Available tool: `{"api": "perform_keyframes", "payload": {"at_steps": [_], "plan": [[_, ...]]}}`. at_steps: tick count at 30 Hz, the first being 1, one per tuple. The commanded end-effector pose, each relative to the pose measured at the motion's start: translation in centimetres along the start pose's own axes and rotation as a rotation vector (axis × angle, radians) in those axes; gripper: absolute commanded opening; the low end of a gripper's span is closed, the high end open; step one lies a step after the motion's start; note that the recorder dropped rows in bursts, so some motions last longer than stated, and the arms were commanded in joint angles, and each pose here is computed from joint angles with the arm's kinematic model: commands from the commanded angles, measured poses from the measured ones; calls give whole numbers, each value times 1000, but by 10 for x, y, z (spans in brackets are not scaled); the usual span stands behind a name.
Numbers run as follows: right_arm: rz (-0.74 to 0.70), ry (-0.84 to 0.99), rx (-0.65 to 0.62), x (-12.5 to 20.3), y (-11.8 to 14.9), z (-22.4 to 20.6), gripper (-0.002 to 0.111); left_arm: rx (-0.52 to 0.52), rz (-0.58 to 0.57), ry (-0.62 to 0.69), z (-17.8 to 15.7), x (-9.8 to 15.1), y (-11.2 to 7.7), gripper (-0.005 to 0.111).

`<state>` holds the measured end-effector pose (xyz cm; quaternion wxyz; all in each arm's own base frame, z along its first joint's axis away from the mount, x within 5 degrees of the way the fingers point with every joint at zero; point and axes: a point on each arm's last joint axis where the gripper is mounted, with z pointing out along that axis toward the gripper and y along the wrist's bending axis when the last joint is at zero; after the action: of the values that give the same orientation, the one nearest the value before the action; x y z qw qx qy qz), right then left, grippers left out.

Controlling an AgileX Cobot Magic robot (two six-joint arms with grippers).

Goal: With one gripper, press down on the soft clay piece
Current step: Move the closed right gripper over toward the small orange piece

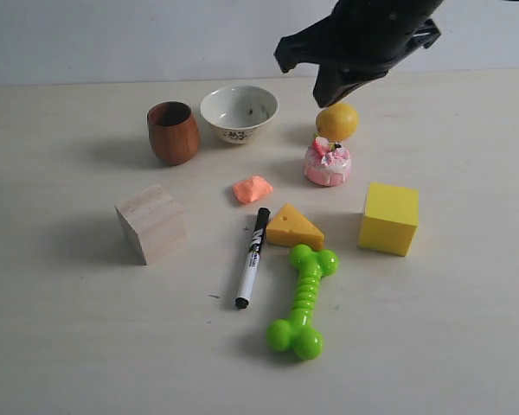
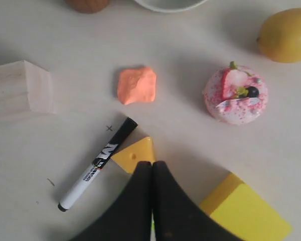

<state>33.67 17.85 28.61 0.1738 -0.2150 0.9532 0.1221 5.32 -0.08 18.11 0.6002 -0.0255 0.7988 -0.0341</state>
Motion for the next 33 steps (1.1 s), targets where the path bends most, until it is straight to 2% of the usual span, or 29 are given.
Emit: {"api": "perform_keyframes", "payload": {"at_steps": [1,7,21,25,33], "plan": [[-13,106,0,-11,-2,28,0,10,-3,-7,0,0,-1,0],[-2,72,-17,-18,-3,46,0,10,-3,-7,0,0,-1,0],[60,-153,-76,-38,2,45,0,10,-3,-7,0,0,-1,0],[53,-148,-65,-38,0,49,0,10,-3,-7,0,0,-1,0],[80,-99,-74,-36,-6,97,0,10,-3,-7,0,0,-1,0]]}}
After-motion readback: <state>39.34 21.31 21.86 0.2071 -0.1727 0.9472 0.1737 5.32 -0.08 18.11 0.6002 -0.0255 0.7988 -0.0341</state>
